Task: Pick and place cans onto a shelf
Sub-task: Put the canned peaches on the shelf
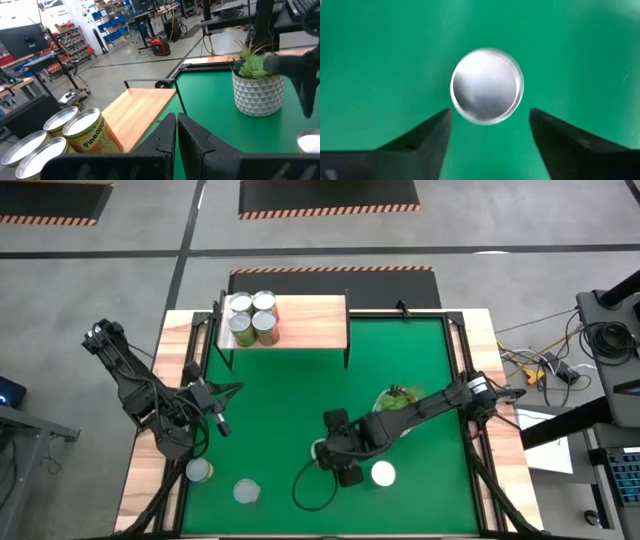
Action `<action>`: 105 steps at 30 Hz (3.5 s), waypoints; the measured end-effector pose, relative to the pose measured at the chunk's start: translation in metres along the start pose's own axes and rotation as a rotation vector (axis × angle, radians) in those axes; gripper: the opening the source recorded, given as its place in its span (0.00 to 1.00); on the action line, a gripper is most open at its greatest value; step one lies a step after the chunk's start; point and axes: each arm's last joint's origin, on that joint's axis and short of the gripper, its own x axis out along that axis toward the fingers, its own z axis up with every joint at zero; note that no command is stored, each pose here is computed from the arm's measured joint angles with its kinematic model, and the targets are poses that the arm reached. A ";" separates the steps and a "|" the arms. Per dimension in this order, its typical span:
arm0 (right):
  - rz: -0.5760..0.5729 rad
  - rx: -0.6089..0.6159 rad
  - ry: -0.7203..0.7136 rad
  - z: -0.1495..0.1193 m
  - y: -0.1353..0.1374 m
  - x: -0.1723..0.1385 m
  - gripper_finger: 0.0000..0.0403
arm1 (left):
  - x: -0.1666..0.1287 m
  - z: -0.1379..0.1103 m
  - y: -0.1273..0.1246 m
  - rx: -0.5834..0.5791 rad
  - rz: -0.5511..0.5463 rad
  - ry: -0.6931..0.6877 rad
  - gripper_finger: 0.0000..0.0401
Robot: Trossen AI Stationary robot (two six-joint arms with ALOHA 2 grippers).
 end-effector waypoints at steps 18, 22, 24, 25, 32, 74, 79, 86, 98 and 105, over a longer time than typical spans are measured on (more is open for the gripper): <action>0.047 0.106 -0.066 -0.014 -0.009 0.054 0.91 | 0.001 -0.002 -0.006 0.010 0.003 0.004 0.00; 0.047 0.118 -0.096 -0.012 -0.014 0.056 0.91 | 0.001 -0.002 -0.006 0.009 0.002 0.004 0.00; 0.045 0.121 -0.101 -0.012 -0.016 0.057 0.89 | 0.001 -0.001 -0.006 0.007 0.003 0.004 0.00; 0.043 0.122 -0.100 -0.012 -0.016 0.057 0.88 | 0.001 -0.001 -0.006 0.007 0.002 0.004 0.00; 0.055 0.108 -0.092 -0.014 -0.016 0.059 0.73 | 0.001 -0.001 -0.006 0.004 0.003 0.003 0.00; -0.164 0.105 -0.296 -0.038 -0.313 -0.072 0.79 | 0.001 0.001 -0.004 0.073 0.073 -0.037 0.00; -0.162 0.108 -0.297 -0.037 -0.313 -0.069 0.82 | 0.001 0.001 -0.004 0.063 0.072 -0.038 0.00; -0.170 0.107 -0.305 -0.035 -0.317 -0.061 0.84 | 0.001 0.001 -0.004 0.058 0.071 -0.037 0.00; -0.181 0.124 -0.347 -0.033 -0.307 -0.083 0.83 | 0.001 0.001 -0.004 0.058 0.069 -0.036 0.00; -0.094 0.145 -0.281 -0.036 -0.277 -0.101 0.72 | 0.001 0.001 -0.004 0.058 0.068 -0.035 0.00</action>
